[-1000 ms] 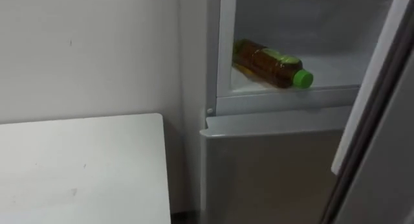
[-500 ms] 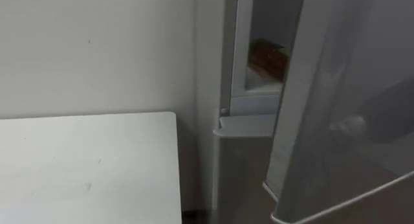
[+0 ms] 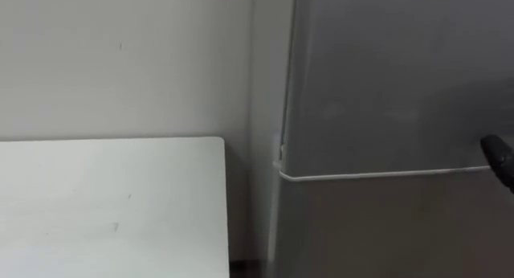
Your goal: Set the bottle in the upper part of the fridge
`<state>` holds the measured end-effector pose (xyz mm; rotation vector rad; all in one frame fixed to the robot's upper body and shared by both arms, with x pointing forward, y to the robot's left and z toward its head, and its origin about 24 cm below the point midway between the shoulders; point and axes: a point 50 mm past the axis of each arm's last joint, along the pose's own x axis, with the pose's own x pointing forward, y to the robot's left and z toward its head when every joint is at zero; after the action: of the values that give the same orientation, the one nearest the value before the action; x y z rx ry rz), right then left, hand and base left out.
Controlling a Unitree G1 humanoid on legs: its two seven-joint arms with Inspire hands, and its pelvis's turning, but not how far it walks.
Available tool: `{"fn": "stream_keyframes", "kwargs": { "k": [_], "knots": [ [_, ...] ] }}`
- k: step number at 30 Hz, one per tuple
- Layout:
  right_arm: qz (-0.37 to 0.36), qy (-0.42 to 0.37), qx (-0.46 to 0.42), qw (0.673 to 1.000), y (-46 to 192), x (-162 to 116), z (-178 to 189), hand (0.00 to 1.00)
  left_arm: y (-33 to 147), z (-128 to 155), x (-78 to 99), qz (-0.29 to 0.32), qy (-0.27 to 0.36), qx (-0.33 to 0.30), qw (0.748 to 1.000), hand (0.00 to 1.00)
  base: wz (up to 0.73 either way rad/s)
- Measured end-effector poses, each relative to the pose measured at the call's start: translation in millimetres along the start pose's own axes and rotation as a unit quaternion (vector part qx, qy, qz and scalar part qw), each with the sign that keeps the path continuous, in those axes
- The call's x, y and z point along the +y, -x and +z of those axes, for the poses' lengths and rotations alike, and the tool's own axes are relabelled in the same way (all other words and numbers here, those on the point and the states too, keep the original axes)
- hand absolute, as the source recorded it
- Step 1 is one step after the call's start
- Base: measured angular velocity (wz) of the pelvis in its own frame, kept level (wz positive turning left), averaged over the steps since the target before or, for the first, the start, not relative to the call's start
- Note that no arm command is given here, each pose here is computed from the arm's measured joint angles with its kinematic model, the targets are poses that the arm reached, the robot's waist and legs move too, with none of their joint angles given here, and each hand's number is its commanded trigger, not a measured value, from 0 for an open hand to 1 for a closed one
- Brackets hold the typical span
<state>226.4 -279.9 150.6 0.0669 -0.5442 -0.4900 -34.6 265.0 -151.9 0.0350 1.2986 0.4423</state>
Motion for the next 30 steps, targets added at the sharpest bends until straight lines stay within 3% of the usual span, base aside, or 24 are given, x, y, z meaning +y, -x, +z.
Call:
{"fn": "stream_keyframes", "kwargs": {
  "k": [10,30],
  "knots": [
    [0.021,0.026,0.007,0.999,0.7,1.5,-2.9,0.0,0.0,-0.5,-0.7,-0.014,-0.014,0.004,1.0,0.0,0.0],
    [0.077,0.161,0.009,0.984,6.5,12.0,-20.7,0.0,-4.5,14.1,-5.1,-0.035,-0.036,-0.01,0.999,0.0,-0.01]
  ]
}}
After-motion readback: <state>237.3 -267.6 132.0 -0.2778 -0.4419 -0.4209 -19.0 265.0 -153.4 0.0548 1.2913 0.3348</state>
